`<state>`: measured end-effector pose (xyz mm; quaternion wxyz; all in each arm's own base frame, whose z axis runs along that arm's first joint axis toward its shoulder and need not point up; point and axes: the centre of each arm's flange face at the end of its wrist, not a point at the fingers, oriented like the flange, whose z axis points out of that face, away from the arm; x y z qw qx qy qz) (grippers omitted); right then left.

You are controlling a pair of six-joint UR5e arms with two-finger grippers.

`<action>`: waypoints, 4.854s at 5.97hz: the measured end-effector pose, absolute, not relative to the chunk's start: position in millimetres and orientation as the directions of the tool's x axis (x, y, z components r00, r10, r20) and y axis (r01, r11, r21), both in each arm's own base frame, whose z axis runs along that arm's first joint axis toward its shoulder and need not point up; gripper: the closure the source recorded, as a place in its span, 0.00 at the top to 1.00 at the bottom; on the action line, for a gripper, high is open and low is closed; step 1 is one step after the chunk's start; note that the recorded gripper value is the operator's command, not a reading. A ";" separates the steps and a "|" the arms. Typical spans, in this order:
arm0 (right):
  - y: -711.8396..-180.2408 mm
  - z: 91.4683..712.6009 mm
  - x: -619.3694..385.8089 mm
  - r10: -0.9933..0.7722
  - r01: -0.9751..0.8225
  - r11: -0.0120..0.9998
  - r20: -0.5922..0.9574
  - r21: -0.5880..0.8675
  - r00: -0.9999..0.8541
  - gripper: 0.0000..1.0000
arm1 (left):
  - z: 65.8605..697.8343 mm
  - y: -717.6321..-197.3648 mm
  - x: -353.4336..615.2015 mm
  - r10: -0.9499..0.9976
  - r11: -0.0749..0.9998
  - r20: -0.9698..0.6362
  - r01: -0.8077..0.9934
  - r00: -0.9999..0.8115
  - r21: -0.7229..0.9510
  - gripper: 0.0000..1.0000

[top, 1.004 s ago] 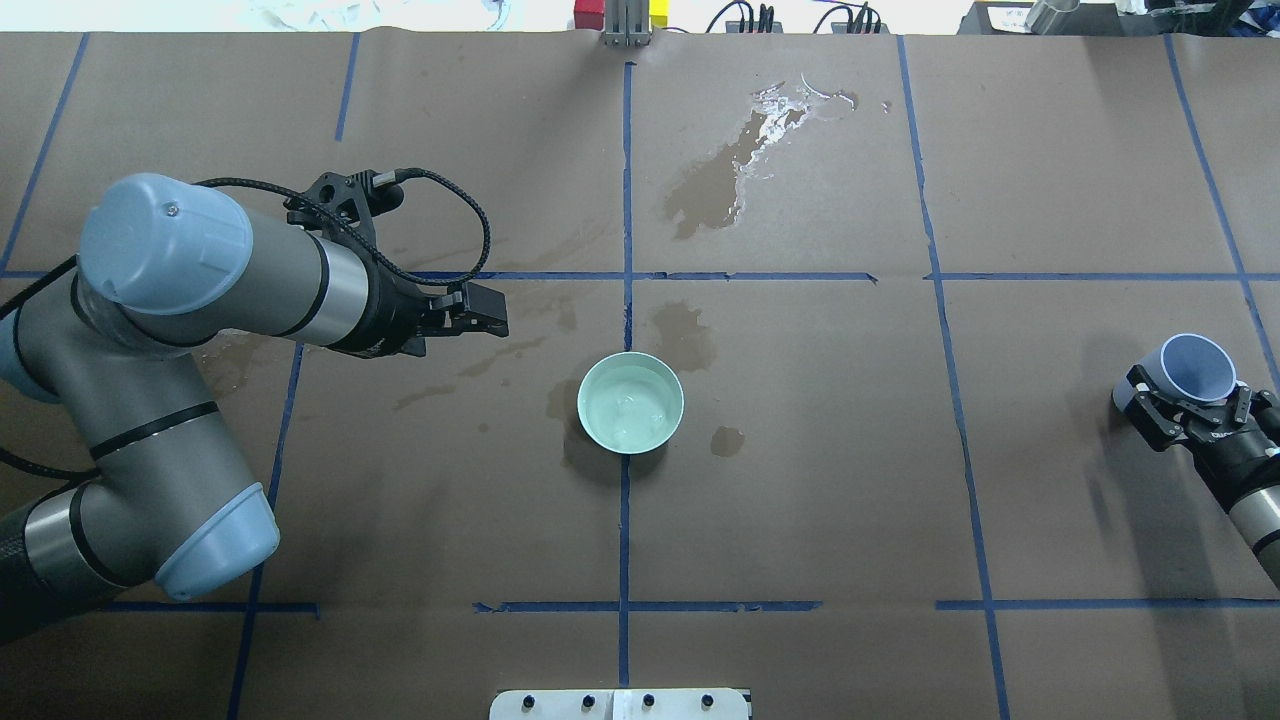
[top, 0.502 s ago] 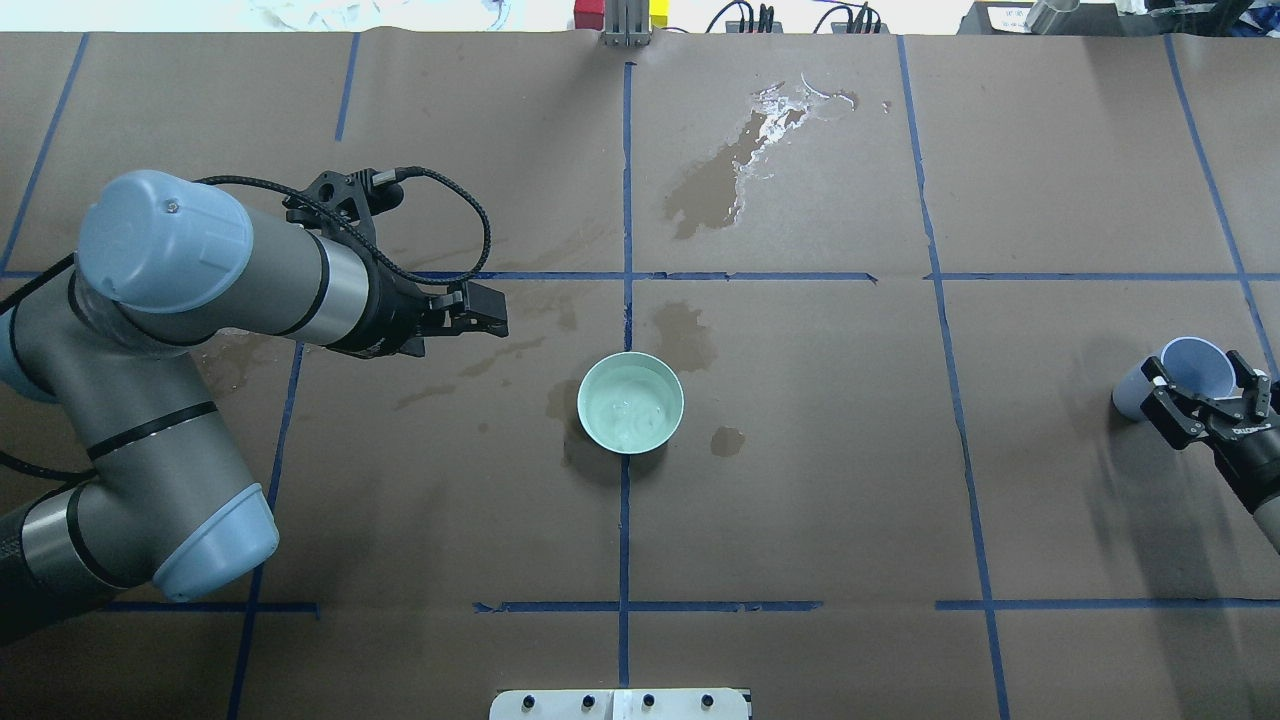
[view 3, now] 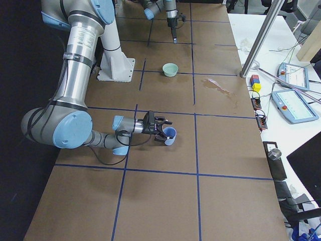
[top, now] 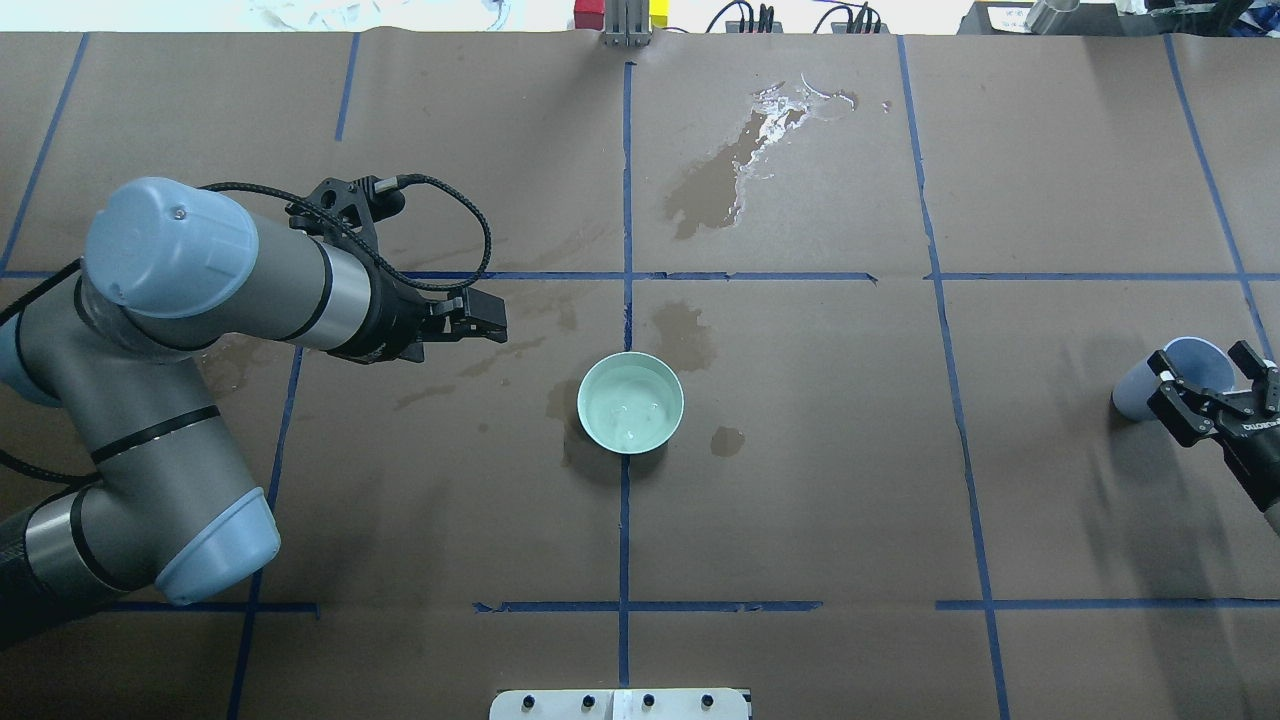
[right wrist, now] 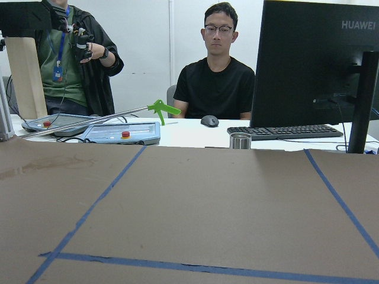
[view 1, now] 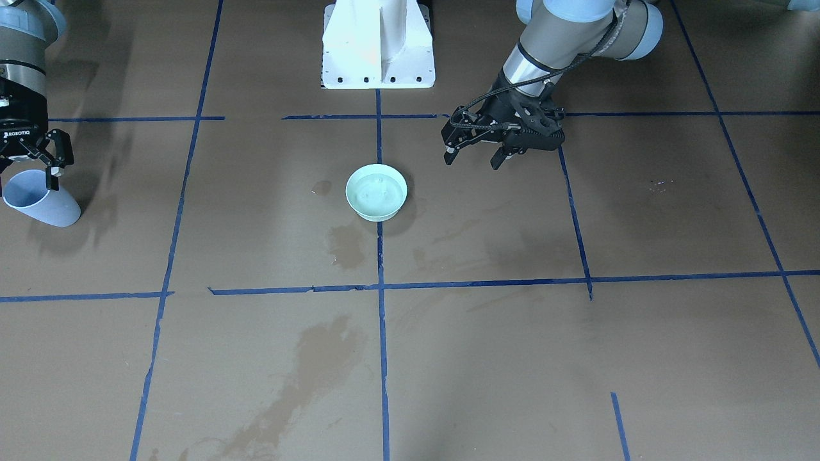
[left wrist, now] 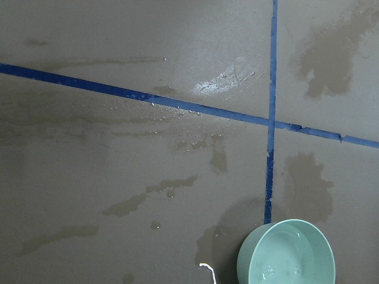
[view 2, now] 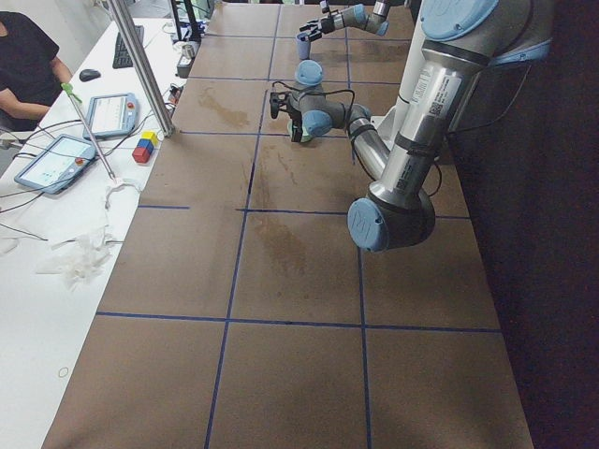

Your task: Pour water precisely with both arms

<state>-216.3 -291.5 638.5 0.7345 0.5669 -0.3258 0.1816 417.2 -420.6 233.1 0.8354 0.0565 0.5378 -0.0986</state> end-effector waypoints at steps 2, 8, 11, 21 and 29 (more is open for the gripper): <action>-295.6 627.2 -212.3 -0.128 -0.619 0.301 0.673 0.726 0.728 0.99 | 216.5 -417.6 434.6 -0.150 0.974 -0.889 0.220 0.433 -0.057 1.00; -393.0 612.5 -106.0 -0.222 -0.474 0.581 0.689 0.662 0.690 0.97 | 207.9 -413.7 568.4 -0.202 0.975 -0.792 0.198 0.576 -0.105 0.88; -406.5 614.3 -16.0 -0.276 -0.320 0.744 0.706 0.587 0.652 0.99 | 210.7 -407.5 595.4 -0.201 0.977 -0.775 0.181 0.600 -0.114 0.42; -416.3 590.9 40.7 -0.293 -0.198 0.850 0.751 0.488 0.592 0.99 | 231.9 -451.1 464.4 -0.071 0.997 -0.839 0.070 0.540 -0.039 0.00; -478.5 594.2 35.3 -0.228 0.061 0.965 0.705 0.254 0.671 0.99 | 465.1 -492.4 248.6 0.229 0.973 -0.801 -0.142 0.554 0.179 0.00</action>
